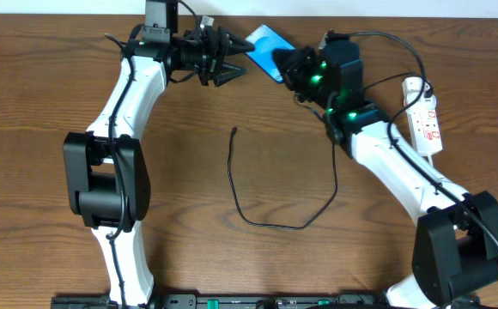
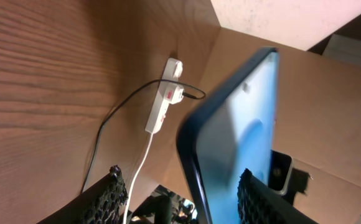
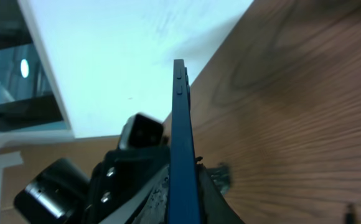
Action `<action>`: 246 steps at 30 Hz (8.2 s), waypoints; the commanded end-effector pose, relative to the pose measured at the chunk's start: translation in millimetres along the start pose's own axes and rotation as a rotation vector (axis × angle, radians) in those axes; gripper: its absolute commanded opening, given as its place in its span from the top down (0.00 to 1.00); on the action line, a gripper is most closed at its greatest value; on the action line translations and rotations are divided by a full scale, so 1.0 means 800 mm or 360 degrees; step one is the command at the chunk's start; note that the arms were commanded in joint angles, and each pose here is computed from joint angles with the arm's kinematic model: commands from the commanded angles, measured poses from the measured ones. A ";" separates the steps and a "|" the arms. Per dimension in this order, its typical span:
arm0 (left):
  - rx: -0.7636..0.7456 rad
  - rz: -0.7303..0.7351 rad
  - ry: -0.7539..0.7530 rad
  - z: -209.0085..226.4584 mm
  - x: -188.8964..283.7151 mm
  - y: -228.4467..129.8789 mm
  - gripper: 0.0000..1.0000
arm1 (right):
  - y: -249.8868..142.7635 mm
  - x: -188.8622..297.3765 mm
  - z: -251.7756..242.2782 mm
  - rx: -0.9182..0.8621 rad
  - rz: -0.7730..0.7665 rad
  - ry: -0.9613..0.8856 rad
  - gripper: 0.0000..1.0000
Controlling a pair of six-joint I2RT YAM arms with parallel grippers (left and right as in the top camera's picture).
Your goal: Plug charger to phone and switch on socket
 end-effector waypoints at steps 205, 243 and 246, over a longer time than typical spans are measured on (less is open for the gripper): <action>-0.0552 -0.0745 -0.0671 -0.011 0.279 0.088 0.93 | -0.069 -0.029 -0.059 0.1089 0.0826 -0.0466 0.66; -0.0710 -0.0664 -0.0609 -0.006 0.273 0.077 0.92 | -0.155 -0.084 -0.250 0.0289 0.1184 -0.1017 0.76; -0.0710 -0.0665 -0.0609 -0.005 0.273 0.078 0.92 | -0.153 -0.086 -0.248 0.0298 0.1176 -0.0999 0.77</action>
Point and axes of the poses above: each gripper's point midway between its finger pads, its own x axis back along the fingers, its own z axis along the line the jaws close on, y = z × x, the point moved 2 cm from there along x, back along the fingers, and after that the axes turned 9 degrees about -x, right-handed, at the moved point
